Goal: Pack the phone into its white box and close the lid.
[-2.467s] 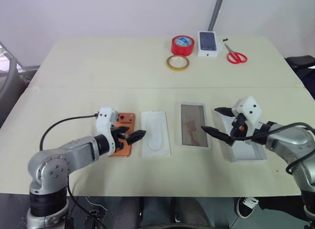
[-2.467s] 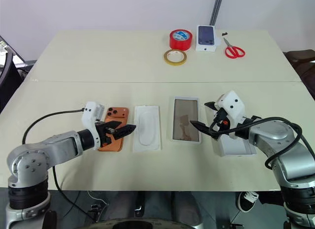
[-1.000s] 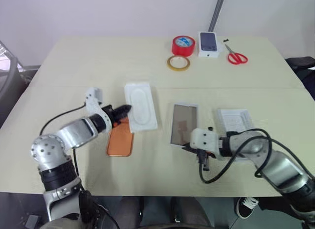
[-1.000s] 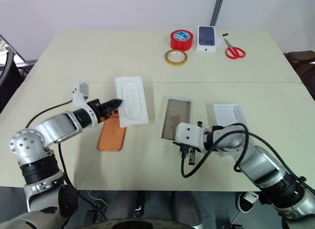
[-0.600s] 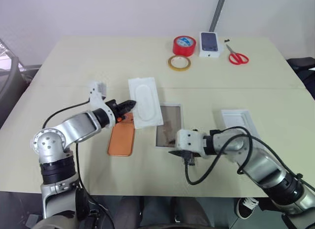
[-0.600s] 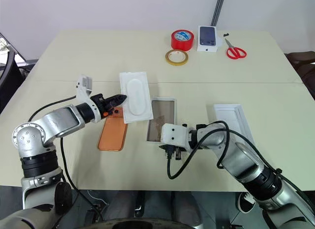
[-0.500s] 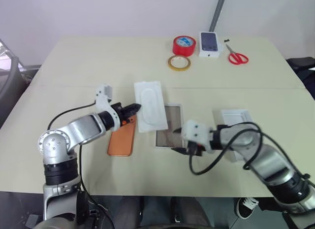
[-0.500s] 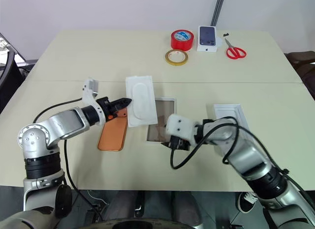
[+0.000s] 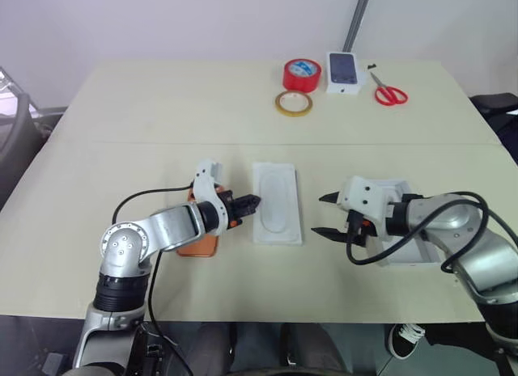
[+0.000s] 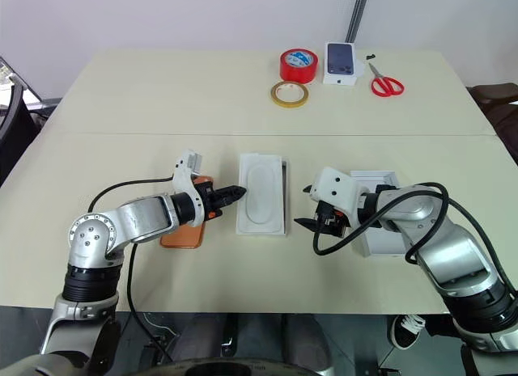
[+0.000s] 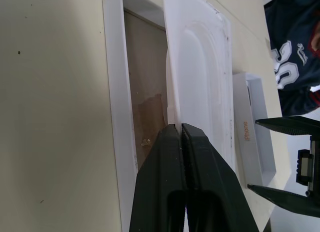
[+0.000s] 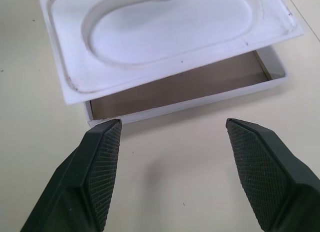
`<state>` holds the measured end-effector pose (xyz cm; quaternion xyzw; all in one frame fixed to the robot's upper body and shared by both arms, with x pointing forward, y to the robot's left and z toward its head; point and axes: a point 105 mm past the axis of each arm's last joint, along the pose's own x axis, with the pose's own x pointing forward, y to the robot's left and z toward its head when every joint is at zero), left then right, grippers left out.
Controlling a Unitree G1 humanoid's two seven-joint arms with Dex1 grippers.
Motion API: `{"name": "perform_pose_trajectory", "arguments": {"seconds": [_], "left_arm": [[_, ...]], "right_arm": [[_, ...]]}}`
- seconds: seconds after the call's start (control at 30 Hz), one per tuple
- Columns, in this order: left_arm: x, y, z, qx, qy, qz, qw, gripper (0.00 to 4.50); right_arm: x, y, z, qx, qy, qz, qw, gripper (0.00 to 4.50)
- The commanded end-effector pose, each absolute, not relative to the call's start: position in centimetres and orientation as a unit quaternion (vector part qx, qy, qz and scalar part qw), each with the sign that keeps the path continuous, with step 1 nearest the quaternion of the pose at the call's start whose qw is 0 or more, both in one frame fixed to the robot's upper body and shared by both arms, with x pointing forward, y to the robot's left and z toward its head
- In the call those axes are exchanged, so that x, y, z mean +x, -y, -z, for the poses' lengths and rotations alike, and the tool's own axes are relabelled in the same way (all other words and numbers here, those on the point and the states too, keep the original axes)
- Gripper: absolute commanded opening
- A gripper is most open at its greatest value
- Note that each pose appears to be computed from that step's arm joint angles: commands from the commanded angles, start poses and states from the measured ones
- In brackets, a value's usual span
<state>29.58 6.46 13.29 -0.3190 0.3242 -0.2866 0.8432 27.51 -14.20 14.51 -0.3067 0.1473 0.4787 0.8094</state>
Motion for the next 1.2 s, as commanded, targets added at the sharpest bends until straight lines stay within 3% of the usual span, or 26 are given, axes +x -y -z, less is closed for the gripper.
{"name": "perform_pose_trajectory", "arguments": {"seconds": [0.03,0.13,0.2,0.23,0.33,0.47,0.57,0.7,0.9,1.2], "left_arm": [[29.7,-6.3,-14.3,-0.318,-0.305,0.298,0.847,0.94],[30.1,-6.9,-15.1,-0.327,-0.287,0.296,0.851,2.40],[30.3,-7.3,-15.6,-0.333,-0.275,0.296,0.852,2.40],[30.5,-7.7,-15.9,-0.332,-0.268,0.293,0.855,2.44],[31.2,-9.0,-16.9,-0.328,-0.239,0.284,0.869,2.45],[31.9,-12.1,-17.9,-0.220,-0.168,0.278,0.920,2.45],[30.5,-13.1,-16.8,-0.064,-0.147,0.326,0.932,2.45],[27.8,-13.7,-15.5,0.036,-0.126,0.409,0.903,2.45],[25.4,-15.0,-14.5,0.072,-0.115,0.462,0.876,2.45],[24.7,-15.5,-14.5,0.057,-0.110,0.459,0.880,2.45]], "right_arm": [[27.6,14.0,-15.7,-0.317,-0.120,-0.473,0.813,3.55],[27.8,13.8,-16.2,-0.312,-0.109,-0.472,0.817,3.55],[27.8,13.7,-16.5,-0.309,-0.105,-0.474,0.818,3.55],[27.9,13.5,-16.6,-0.307,-0.100,-0.475,0.818,3.30],[28.5,12.7,-17.1,-0.293,-0.088,-0.474,0.826,2.30],[29.7,10.6,-16.7,-0.284,-0.084,-0.467,0.833,0.10],[31.0,8.8,-15.8,-0.288,-0.093,-0.456,0.837,0.03],[33.1,7.3,-14.7,-0.310,-0.104,-0.423,0.845,0.03],[35.8,6.4,-13.0,-0.334,-0.119,-0.377,0.856,0.03],[37.3,6.6,-12.5,-0.359,-0.118,-0.331,0.864,0.03]]}}
